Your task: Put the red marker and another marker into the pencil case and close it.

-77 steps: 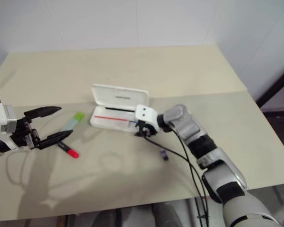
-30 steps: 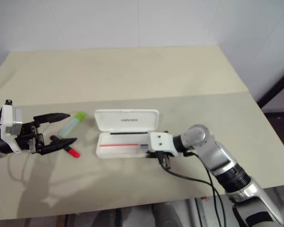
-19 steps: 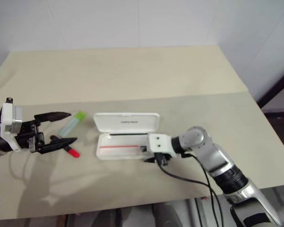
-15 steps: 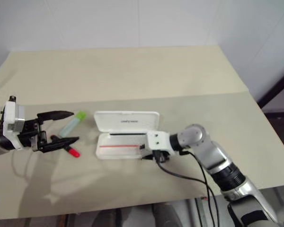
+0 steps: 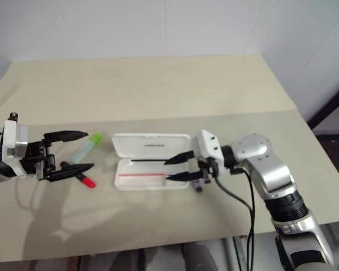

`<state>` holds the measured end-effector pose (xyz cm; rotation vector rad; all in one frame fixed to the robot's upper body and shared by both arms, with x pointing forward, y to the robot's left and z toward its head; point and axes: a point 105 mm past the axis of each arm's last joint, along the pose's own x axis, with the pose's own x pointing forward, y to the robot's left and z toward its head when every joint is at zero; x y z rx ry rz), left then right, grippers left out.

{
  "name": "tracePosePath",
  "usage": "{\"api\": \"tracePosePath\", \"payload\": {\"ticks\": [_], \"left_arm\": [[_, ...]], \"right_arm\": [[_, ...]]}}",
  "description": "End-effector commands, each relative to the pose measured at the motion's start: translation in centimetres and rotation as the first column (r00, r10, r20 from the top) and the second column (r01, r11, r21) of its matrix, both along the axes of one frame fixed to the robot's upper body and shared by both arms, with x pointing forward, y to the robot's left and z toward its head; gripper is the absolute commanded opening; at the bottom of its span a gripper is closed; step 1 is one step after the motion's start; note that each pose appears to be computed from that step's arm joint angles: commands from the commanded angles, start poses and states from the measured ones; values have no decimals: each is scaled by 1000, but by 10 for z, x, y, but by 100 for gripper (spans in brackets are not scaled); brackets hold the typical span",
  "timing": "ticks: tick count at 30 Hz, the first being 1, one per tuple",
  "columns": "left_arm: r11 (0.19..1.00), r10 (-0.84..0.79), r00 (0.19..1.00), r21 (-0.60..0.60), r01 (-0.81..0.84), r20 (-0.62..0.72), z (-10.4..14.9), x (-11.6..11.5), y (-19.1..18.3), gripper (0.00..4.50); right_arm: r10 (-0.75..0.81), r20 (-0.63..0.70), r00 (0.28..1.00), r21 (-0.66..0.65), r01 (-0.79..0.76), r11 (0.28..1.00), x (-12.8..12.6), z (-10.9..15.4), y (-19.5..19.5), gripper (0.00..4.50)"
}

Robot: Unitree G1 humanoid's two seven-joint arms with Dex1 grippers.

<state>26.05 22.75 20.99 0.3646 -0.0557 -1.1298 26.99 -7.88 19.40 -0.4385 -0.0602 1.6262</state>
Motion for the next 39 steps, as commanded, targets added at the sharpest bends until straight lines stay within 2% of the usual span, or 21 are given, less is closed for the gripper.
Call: {"api": "tracePosePath", "payload": {"ticks": [1,5,10,12,16,20,23,27,28,30,35,37,39], "left_arm": [[999,28,999,38,-29,36,9,-5,11,450],[998,42,999,55,-42,2,5,-11,15,450],[992,119,991,58,-116,-57,-4,-16,17,450],[974,227,973,20,-226,-48,-6,-12,18,450],[888,449,892,-86,-451,-39,-9,-10,14,450],[731,654,753,-195,-654,-75,-8,-7,22,450],[530,782,587,-273,-803,-210,-19,-14,18,450],[313,847,404,-290,-904,-346,-26,-18,27,450],[225,855,338,-307,-925,-393,-27,-18,32,450],[114,840,256,-306,-945,-479,-31,-19,35,450],[-41,765,118,-231,-972,-633,-48,-19,26,450],[-47,715,93,-179,-983,-693,-56,-14,11,450],[-18,703,112,-175,-984,-702,-52,-9,1,450]], "right_arm": [[-42,7,999,37,42,998,0,15,-13,305],[-148,16,989,112,145,983,11,31,-28,438],[-210,47,977,126,202,971,19,35,-36,445],[-213,44,976,122,206,971,21,31,-36,445],[-194,29,981,124,189,974,23,25,-30,445],[-170,12,985,130,167,977,23,21,-24,445],[-142,-9,990,129,142,982,24,16,-21,445],[-121,-16,992,136,122,983,25,14,-15,445],[-114,-20,993,136,116,984,25,14,-15,445],[-102,-23,994,132,104,986,24,13,-14,445],[-87,-20,996,132,88,987,24,13,-11,445],[-80,-15,997,133,82,988,24,15,-11,445],[-80,-12,997,131,81,988,25,17,-13,445]]}}
